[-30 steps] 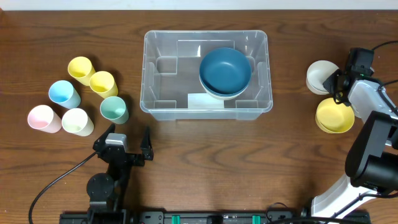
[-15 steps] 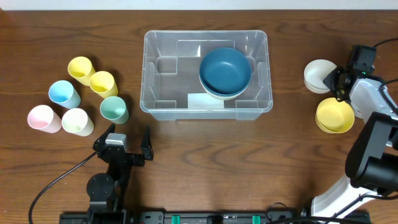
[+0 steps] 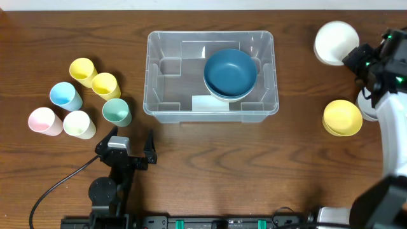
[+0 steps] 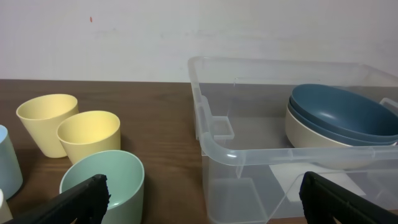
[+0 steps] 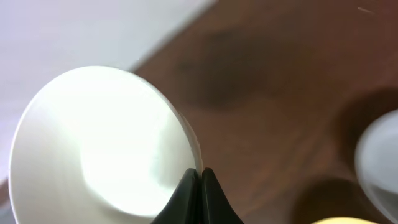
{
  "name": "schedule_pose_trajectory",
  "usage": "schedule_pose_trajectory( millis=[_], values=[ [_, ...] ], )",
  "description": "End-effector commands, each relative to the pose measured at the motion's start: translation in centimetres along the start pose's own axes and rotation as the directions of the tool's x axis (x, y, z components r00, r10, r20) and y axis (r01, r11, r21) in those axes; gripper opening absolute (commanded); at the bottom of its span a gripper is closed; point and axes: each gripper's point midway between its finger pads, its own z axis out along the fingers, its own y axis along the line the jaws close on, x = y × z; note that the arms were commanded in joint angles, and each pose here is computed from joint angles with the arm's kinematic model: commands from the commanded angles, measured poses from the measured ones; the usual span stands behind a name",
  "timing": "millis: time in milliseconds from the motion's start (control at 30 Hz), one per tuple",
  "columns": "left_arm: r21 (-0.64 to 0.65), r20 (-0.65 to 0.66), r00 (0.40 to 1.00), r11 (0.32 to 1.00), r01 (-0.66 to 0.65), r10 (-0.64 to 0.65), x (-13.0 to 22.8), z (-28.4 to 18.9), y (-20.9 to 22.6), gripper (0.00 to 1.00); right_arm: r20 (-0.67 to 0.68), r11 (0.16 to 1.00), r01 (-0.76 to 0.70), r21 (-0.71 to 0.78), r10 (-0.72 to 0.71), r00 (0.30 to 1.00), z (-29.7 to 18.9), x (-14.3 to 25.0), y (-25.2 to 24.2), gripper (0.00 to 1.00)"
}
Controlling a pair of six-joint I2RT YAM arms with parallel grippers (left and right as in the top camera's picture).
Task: Pack container
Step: 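Carry the cream-white bowl into the bin and set it down front-left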
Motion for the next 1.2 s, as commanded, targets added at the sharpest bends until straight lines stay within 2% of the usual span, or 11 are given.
schedule_pose_trajectory(
  millis=[0, 133, 367, 600, 900, 1167],
  values=[
    [0.007, -0.045, 0.999, 1.000, -0.011, 0.011, 1.5, 0.1, 0.0, 0.98, -0.040, 0.973, 0.027, -0.231, -0.037, 0.999, -3.0, 0.6, 5.9, 0.01],
    [0.007, -0.045, 0.999, 1.000, -0.011, 0.011, 1.5, 0.1, 0.0, 0.98, -0.089, 0.935, 0.065, -0.349, -0.103, 0.991, -4.4, 3.2, 10.3, 0.01],
    [0.007, -0.045, 0.999, 1.000, -0.011, 0.011, 1.5, 0.1, 0.0, 0.98, -0.167, 0.868, 0.166, -0.468, -0.271, 0.948, -5.4, 10.7, 17.5, 0.01],
    [0.007, -0.045, 0.999, 1.000, -0.011, 0.011, 1.5, 0.1, 0.0, 0.98, -0.172, 0.823, 0.283, -0.492, -0.411, 0.895, -6.1, 17.7, 22.1, 0.03],
    [0.007, -0.045, 0.999, 1.000, -0.011, 0.011, 1.5, 0.1, 0.0, 0.98, -0.254, 0.775, 0.396, -0.493, -0.563, 0.786, -3.0, 28.0, 24.0, 0.03],
    [0.007, -0.046, 0.999, 1.000, -0.011, 0.011, 1.6, 0.1, 0.0, 0.98, -0.321, 0.780, 0.414, -0.469, -0.587, 0.743, 0.8, 32.0, 22.8, 0.02]
  ],
)
